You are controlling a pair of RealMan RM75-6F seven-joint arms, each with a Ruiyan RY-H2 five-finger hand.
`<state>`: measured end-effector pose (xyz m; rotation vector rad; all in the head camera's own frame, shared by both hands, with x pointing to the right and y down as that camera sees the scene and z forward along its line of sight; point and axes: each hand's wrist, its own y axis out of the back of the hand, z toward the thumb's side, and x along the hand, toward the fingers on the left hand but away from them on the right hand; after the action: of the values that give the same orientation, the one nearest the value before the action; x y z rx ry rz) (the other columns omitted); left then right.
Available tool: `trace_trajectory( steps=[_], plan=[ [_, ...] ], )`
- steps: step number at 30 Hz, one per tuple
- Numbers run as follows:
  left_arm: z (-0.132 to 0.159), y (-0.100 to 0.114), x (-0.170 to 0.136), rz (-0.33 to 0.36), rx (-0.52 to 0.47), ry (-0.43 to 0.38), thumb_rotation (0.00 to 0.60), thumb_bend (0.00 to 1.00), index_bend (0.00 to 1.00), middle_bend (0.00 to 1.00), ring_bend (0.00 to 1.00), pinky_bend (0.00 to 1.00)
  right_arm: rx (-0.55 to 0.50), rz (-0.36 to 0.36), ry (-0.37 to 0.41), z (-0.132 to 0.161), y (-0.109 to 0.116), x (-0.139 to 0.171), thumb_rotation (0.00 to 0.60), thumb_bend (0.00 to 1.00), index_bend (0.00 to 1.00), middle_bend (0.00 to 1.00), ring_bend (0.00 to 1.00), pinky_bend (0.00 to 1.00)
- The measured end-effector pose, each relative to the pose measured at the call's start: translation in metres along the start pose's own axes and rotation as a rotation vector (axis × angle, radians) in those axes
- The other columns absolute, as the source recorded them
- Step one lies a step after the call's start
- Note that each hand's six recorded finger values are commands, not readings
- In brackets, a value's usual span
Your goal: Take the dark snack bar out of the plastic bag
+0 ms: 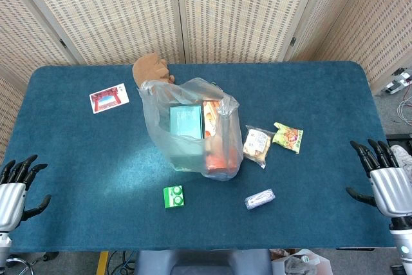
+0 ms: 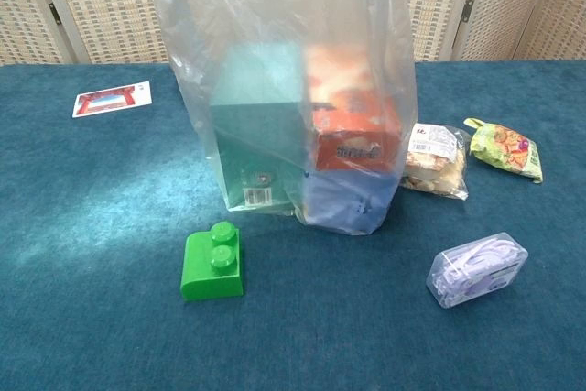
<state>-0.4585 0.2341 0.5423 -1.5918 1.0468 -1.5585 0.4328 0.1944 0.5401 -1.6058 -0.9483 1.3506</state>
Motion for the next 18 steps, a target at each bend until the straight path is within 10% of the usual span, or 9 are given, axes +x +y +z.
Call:
trace_trajectory(
  steps=[18],
  plan=[
    [0.006,0.004,0.021,-0.059,-0.173,-0.066,0.600,0.27,0.18,0.08,0.12,0.01,0.023,-0.069,0.052,0.006,0.026,-0.015,0.600,0.08,0.05,0.18,0.05,0.08]
  ],
)
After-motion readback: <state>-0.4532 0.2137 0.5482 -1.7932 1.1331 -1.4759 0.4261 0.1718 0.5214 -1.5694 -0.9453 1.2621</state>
